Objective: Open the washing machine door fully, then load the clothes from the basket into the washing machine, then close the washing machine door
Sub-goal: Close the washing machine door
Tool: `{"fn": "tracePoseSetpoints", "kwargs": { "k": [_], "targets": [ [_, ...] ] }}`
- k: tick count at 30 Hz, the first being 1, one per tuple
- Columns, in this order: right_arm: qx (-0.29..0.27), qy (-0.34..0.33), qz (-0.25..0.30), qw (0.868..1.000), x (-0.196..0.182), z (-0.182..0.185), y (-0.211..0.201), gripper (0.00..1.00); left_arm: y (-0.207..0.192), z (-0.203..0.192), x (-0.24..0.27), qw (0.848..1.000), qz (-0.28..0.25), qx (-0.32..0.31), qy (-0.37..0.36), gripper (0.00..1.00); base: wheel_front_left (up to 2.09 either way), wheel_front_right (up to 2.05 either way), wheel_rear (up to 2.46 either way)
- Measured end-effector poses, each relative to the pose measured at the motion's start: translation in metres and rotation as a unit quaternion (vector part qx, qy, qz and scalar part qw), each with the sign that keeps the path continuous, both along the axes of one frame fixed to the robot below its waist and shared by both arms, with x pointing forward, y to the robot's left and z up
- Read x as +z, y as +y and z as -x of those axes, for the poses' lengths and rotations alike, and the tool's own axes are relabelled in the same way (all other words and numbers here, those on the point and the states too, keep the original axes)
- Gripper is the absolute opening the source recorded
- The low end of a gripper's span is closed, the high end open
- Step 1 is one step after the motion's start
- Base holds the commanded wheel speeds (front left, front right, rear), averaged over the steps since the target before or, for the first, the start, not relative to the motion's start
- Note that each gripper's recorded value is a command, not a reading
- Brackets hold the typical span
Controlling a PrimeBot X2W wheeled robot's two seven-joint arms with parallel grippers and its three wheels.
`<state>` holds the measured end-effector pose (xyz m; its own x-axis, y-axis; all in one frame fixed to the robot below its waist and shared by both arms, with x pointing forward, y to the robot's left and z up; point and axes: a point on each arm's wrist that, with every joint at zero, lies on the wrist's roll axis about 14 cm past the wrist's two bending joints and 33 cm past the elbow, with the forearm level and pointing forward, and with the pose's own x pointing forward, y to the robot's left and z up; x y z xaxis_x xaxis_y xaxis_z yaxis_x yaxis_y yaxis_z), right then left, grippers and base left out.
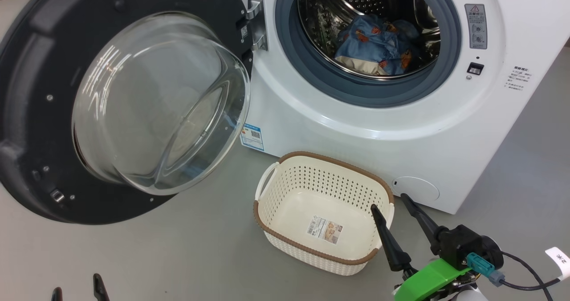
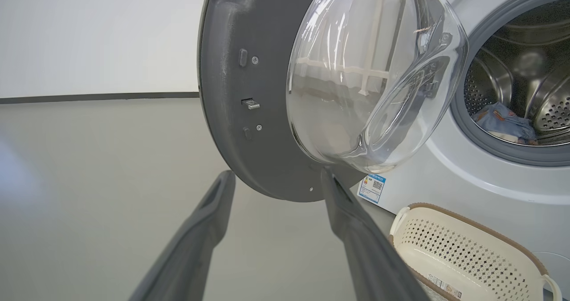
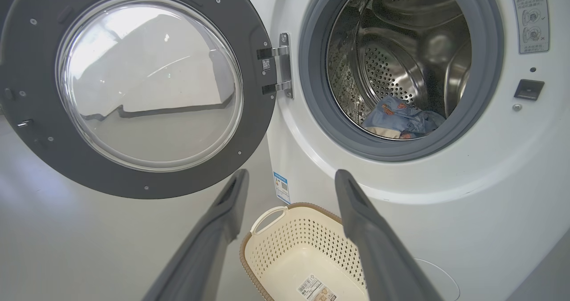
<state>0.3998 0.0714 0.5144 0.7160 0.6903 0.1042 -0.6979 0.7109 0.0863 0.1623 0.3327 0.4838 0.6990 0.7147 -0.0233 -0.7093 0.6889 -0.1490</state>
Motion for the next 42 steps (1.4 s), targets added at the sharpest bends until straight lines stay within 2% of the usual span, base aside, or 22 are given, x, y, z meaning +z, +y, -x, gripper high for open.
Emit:
{"fn": "tracePoseSetpoints", "kwargs": {
  "k": [5,6,7,8,21,36,42],
  "targets": [
    [-0.003,-0.001,0.000,1.000,0.001,-0.001,-0.002,1.00,-0.001,-0.001,0.000,1.000,0.000,-0.003,-0.002,1.00,0.00,0.00,0.00],
    [-0.005,-0.002,0.000,1.000,0.002,-0.001,-0.003,1.00,-0.002,-0.002,0.000,1.000,0.000,-0.004,-0.002,0.47,0.00,0.00,0.00],
    [-0.007,-0.002,0.000,1.000,0.002,-0.002,-0.004,1.00,-0.002,-0.002,0.000,1.000,0.001,-0.005,-0.002,0.03,0.00,0.00,0.00],
    [-0.008,-0.002,-0.001,1.000,0.002,-0.002,-0.005,1.00,-0.002,-0.002,0.000,1.000,0.001,-0.005,-0.003,0.00,0.00,0.00,0.00],
    [-0.018,-0.001,-0.002,1.000,0.002,-0.005,-0.011,1.00,0.012,0.005,0.006,1.000,0.006,0.005,-0.023,0.00,0.00,0.00,0.00],
    [-0.030,0.005,-0.002,1.000,-0.003,-0.007,-0.019,1.00,0.091,0.007,0.076,0.989,-0.056,0.040,-0.130,0.00,0.00,0.00,0.00],
    [-0.038,0.007,-0.004,0.999,-0.004,-0.011,-0.023,1.00,0.122,0.004,0.094,0.981,-0.042,0.057,-0.180,0.00,0.00,0.00,0.00]
  ]
}}
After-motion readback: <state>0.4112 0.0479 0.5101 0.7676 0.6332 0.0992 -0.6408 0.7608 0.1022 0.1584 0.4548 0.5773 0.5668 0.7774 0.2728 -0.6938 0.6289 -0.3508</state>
